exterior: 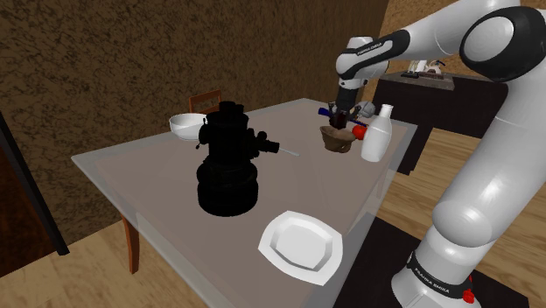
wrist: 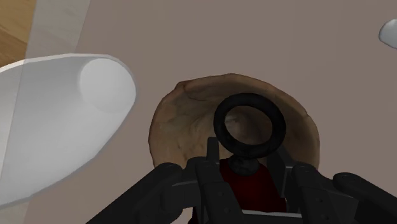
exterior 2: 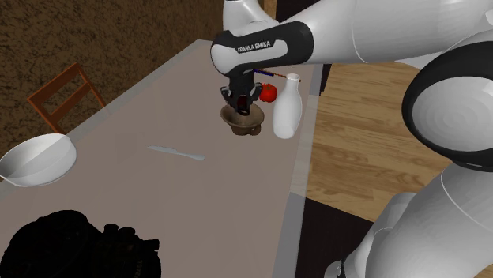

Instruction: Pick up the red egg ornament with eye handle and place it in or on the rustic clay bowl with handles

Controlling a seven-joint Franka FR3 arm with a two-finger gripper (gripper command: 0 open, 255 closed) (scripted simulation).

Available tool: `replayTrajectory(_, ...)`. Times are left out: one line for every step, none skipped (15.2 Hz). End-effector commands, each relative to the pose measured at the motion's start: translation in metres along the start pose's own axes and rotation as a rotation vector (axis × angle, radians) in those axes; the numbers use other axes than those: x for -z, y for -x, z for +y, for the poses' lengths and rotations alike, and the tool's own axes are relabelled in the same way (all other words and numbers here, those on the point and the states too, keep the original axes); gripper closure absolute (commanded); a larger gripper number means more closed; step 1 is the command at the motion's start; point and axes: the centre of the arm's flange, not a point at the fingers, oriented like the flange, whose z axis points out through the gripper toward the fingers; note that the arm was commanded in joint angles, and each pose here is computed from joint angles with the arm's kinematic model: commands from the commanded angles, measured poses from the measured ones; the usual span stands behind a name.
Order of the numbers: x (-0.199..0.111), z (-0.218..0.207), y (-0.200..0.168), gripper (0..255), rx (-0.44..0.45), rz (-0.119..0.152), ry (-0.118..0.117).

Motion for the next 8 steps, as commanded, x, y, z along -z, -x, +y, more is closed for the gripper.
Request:
replayTrajectory(0.011,0.0,-0.001,255,0.0,0.0,0.0)
replayTrajectory(0.016,0.0,-0.001,255,0.0,0.0,0.0)
replayTrajectory(0.022,0.0,-0.002,255,0.0,0.0,0.0)
replayTrajectory(0.027,0.0,-0.002,255,0.0,0.0,0.0)
replayTrajectory(0.032,0.0,-0.003,255,0.0,0.0,0.0)
replayTrajectory(0.037,0.0,-0.003,255,0.0,0.0,0.0)
replayTrajectory(0.043,0.0,-0.004,255,0.0,0.0,0.0)
replayTrajectory(0.048,0.0,-0.005,255,0.0,0.0,0.0)
